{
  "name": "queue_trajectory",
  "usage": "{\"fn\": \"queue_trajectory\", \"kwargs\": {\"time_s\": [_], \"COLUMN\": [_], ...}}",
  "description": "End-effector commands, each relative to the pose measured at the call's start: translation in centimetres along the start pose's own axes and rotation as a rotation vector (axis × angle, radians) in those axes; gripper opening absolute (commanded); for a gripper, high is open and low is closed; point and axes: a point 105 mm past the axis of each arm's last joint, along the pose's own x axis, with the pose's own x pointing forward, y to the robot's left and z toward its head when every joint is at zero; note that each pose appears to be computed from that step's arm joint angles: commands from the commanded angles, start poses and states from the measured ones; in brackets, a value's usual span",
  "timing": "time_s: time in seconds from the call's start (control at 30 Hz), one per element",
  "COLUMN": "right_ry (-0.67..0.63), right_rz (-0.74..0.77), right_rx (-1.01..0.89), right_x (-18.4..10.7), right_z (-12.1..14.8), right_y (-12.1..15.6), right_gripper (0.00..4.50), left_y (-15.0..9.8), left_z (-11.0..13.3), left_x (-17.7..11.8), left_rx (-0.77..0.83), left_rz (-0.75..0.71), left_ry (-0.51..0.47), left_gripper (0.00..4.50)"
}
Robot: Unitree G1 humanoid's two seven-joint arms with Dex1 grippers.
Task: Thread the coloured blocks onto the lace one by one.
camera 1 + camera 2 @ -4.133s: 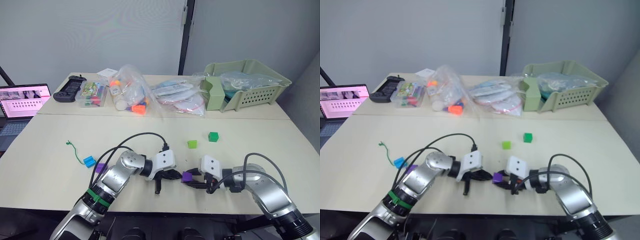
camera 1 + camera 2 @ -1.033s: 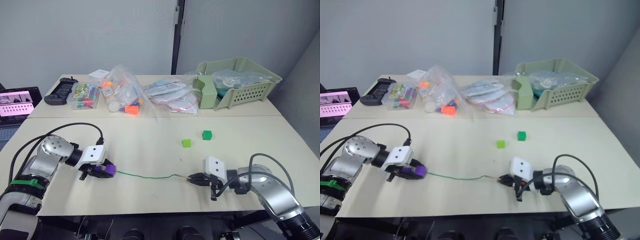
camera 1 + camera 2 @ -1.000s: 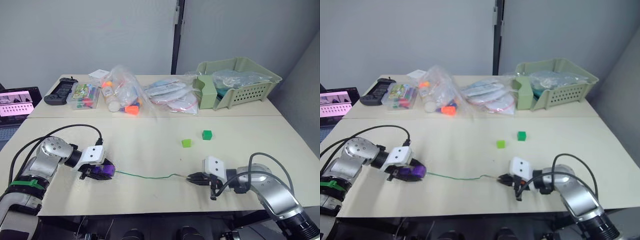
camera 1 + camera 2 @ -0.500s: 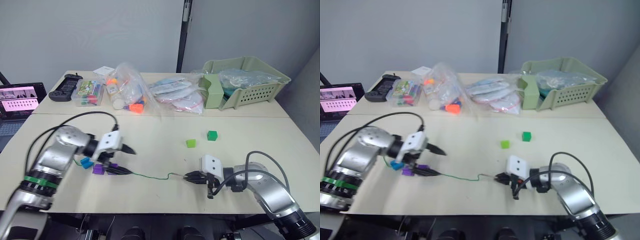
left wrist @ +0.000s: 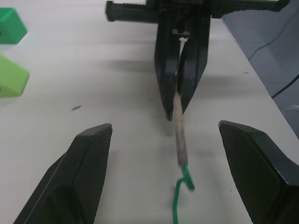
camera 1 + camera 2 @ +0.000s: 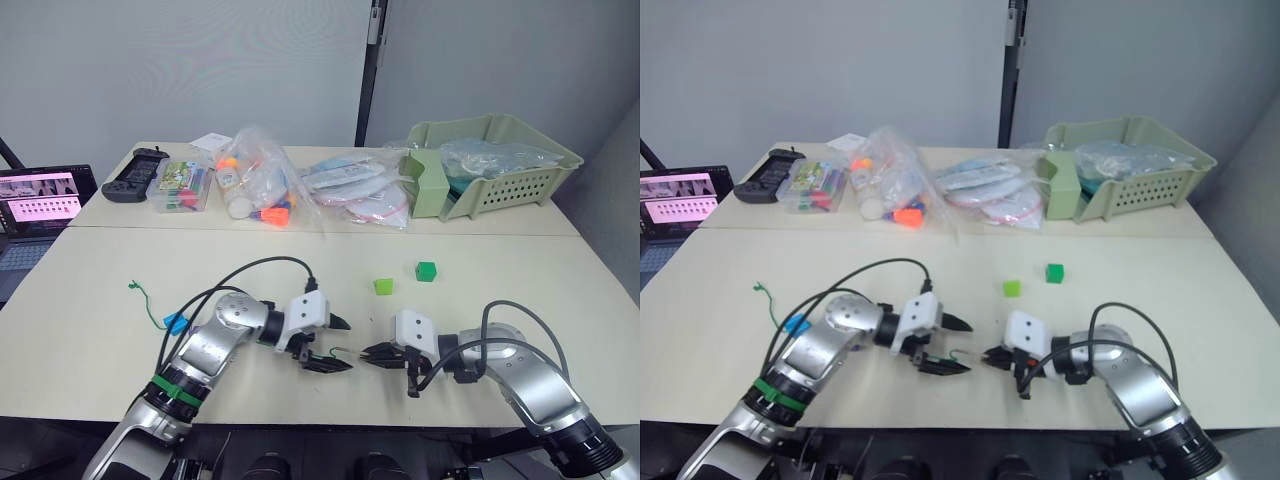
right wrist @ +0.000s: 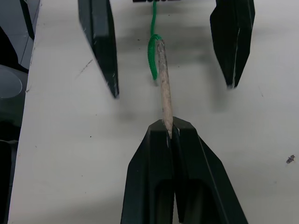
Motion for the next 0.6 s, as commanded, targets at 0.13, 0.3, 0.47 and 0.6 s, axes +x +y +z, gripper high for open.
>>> {"fn": "queue_trajectory", "kwargs": {"time_s": [0.13, 0.3, 0.47, 0.6], "right_ry": [-0.003, 0.0, 0.001, 0.003], "right_rz": [-0.008, -0.01, -0.01, -0.012], "right_rx": [-0.027, -0.025, -0.023, -0.023], "right_x": [-0.44, -0.42, -0.44, -0.49], "right_z": [0.55, 0.44, 0.39, 0.35], "right_y": [0.08, 0.02, 0.07, 0.09], "right_gripper": [0.0, 0.0, 0.0, 0.0], "left_y": [0.52, 0.67, 0.33, 0.18], "left_z": [0.61, 0.7, 0.62, 0.51], "left_x": [-0.58, -0.69, -0.83, -0.94], "left_rx": [0.031, 0.031, 0.027, 0.025], "left_rz": [0.016, 0.021, 0.021, 0.022], "left_ry": [0.003, 0.006, 0.009, 0.015], "left_gripper": [3.83, 2.32, 0.74, 0.02]}}
